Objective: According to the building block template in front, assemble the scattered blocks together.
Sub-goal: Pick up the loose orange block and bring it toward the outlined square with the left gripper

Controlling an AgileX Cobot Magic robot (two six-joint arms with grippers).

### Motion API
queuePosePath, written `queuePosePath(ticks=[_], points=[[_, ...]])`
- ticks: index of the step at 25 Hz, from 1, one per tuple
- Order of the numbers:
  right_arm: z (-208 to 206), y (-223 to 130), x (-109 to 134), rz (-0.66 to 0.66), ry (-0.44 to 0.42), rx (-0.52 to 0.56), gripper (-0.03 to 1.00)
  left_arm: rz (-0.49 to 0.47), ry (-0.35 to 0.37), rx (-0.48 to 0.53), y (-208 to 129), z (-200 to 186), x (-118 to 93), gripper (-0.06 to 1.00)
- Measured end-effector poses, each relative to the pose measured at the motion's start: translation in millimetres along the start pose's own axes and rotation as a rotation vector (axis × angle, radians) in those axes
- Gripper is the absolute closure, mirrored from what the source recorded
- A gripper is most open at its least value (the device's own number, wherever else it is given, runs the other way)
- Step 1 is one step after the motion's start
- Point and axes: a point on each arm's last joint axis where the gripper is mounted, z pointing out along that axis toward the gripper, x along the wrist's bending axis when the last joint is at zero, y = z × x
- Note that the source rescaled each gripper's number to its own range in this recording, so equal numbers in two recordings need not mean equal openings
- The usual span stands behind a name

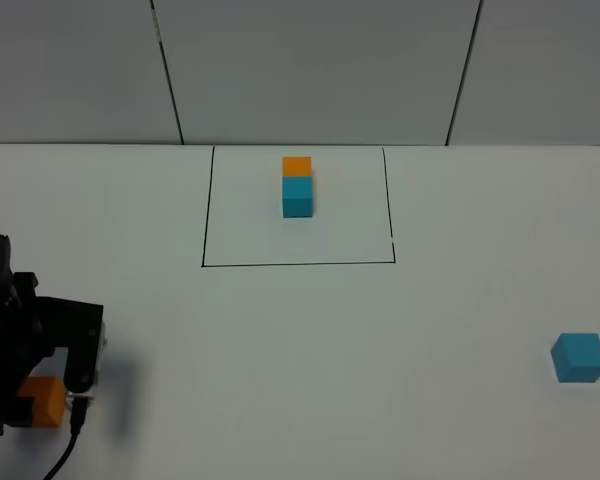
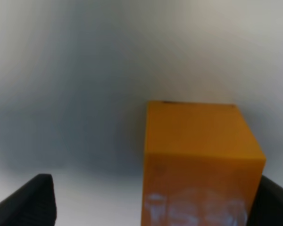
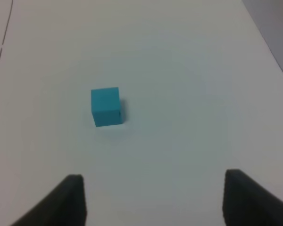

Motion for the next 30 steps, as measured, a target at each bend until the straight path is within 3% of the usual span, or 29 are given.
queuePosePath(ticks=[30], points=[[0.0, 0.0, 0.0, 0.0, 0.0, 0.0, 0.4, 0.037, -0.094, 0.001, 3.3, 24.2, -1.3, -0.03]])
